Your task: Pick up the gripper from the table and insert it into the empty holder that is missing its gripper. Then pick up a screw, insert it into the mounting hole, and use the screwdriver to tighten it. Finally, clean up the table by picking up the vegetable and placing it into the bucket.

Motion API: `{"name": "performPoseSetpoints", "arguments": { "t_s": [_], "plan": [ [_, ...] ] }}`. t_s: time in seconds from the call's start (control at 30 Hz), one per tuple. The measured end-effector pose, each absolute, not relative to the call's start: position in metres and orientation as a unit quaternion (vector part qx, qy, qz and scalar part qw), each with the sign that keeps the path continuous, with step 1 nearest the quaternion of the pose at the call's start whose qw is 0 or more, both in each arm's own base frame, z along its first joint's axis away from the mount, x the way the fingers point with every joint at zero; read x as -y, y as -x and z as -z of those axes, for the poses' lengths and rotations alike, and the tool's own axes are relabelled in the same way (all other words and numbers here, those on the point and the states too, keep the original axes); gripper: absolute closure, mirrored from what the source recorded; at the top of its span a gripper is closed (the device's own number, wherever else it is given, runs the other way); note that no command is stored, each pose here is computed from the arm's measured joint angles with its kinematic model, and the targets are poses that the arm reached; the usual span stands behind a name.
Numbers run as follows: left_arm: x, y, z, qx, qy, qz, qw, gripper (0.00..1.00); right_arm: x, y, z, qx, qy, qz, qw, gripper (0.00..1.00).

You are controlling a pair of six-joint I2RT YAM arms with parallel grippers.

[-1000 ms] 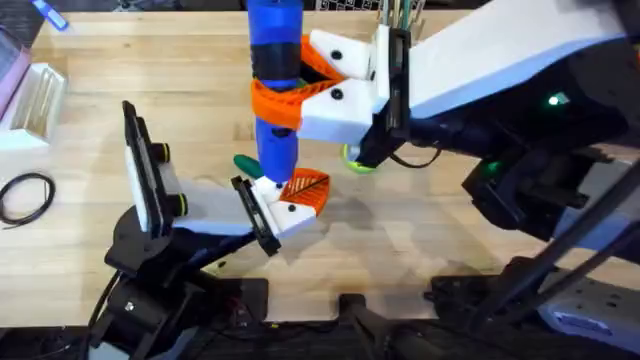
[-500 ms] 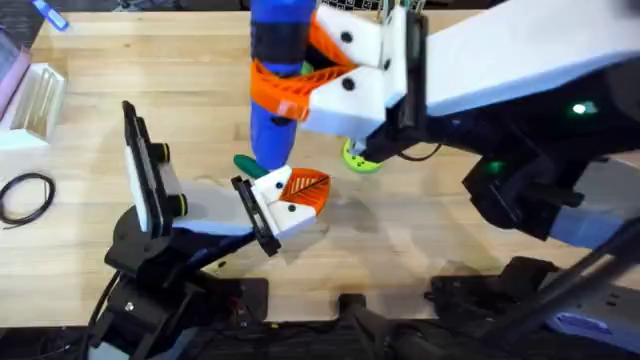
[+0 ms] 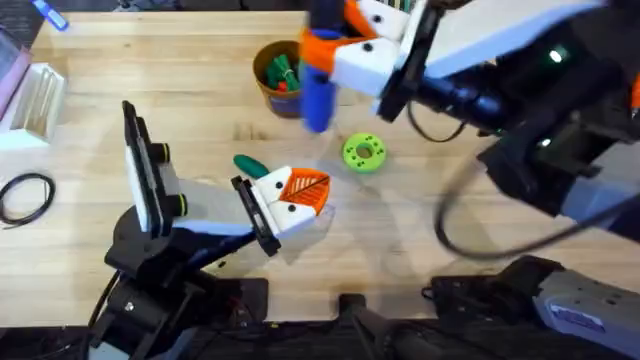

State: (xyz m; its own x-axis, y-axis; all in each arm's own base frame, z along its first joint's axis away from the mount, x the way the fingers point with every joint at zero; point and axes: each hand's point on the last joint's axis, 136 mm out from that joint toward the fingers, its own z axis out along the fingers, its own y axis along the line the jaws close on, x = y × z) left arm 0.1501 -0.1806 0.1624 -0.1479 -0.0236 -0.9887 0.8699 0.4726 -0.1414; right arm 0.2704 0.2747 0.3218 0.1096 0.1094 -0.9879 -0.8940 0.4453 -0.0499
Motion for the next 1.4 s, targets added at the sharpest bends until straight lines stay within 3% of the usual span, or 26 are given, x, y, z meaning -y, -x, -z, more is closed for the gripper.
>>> {"name": "performPoseSetpoints", "arguments": {
  "t_s": [0.23, 0.37, 0.57, 0.73, 1.07, 1.27, 1.33, 1.4],
  "plan": [
    [0.181, -0.15, -0.162, -0.646, -0.328, 0.396, 0.564, 0.997, -0.187, -0.35, -0.264, -0.647, 0.347, -0.142, 0.664, 0.977],
    [0.181, -0.15, -0.162, -0.646, -0.328, 0.396, 0.564, 0.997, -0.156, -0.362, -0.229, -0.671, 0.401, -0.012, 0.624, 0.977],
    [0.181, -0.15, -0.162, -0.646, -0.327, 0.396, 0.564, 0.997, -0.123, -0.372, -0.171, -0.648, 0.539, 0.18, 0.507, 0.977],
    [0.181, -0.15, -0.162, -0.646, -0.327, 0.396, 0.565, 0.997, -0.109, -0.377, -0.123, -0.633, 0.611, 0.231, 0.416, 0.977],
    [0.181, -0.15, -0.162, -0.646, -0.327, 0.396, 0.564, 0.997, -0.101, -0.367, -0.058, -0.637, 0.668, 0.216, 0.319, 0.974],
    [0.181, -0.15, -0.162, -0.646, -0.327, 0.396, 0.565, 0.997, -0.098, -0.358, -0.05, -0.638, 0.682, 0.205, 0.292, 0.703],
    [0.181, -0.15, -0.162, -0.646, -0.327, 0.396, 0.564, 0.997, -0.097, -0.356, -0.049, -0.639, 0.684, 0.202, 0.287, 0.497],
    [0.181, -0.15, -0.162, -0.646, -0.327, 0.396, 0.564, 0.997, -0.099, -0.36, -0.055, -0.641, 0.677, 0.206, 0.296, 0.209]
  ]
}}
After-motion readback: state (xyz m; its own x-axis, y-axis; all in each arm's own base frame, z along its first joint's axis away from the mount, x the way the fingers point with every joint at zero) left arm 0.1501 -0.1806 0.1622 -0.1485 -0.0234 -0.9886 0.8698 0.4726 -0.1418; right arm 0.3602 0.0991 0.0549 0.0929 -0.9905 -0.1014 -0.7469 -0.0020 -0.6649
